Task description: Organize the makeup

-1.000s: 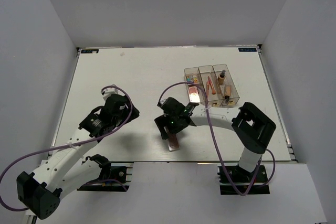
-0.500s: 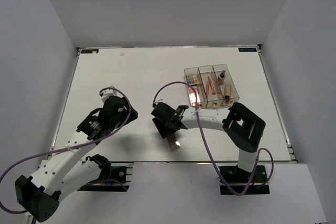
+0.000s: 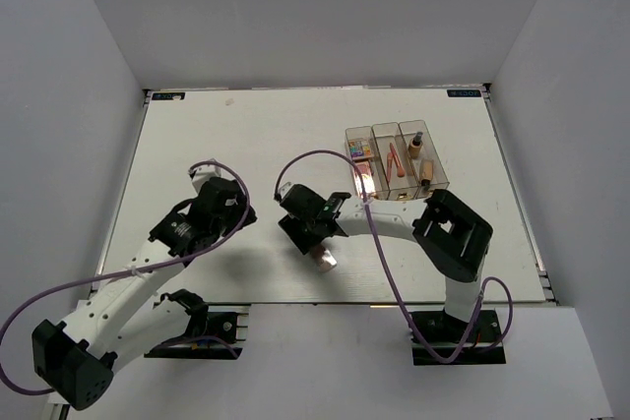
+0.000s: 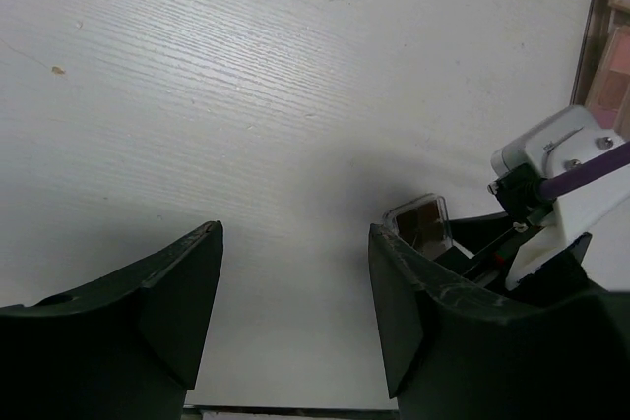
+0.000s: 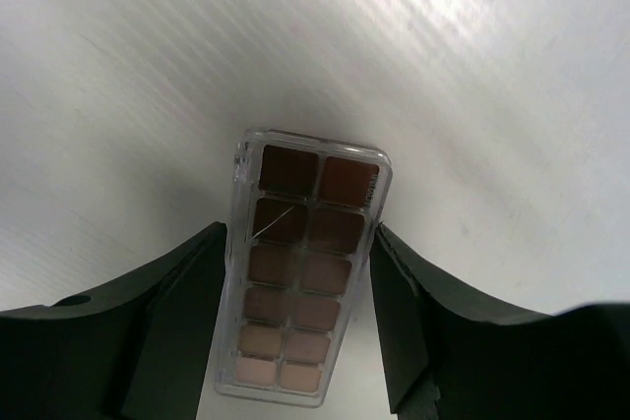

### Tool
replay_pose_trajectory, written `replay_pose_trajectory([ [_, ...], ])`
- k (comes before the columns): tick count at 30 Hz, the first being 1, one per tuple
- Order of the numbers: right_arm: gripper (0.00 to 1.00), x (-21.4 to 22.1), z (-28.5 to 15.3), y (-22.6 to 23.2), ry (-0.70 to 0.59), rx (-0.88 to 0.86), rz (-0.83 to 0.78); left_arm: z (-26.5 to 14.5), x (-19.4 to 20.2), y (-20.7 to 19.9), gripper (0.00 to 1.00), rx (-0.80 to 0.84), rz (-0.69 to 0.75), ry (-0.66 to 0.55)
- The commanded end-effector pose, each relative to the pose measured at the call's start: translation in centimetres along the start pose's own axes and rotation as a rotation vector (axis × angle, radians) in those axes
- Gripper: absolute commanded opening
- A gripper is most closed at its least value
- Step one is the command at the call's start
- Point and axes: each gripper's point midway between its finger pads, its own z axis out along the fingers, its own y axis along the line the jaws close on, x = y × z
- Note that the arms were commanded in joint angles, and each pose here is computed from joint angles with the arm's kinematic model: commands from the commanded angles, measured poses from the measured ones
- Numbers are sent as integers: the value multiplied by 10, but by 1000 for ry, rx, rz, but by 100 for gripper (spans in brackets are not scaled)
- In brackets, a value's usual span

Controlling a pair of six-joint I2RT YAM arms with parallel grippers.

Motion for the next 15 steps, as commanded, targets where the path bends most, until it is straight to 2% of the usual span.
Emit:
replay_pose_trajectory([
  [1, 19, -62, -13, 0, -176, -61, -121, -5, -24, -21, 71, 55, 15, -56],
  [3, 18, -92, -29, -3, -261, -64, -131, -3, -28, -26, 70, 63, 29, -58],
  [7, 18, -141, -53, -51, -383, 42, -101, 0, -38, -37, 70, 74, 60, -74],
  [15, 14, -193, -107, -153, -524, 252, -10, 2, -56, -57, 69, 109, 84, -109],
])
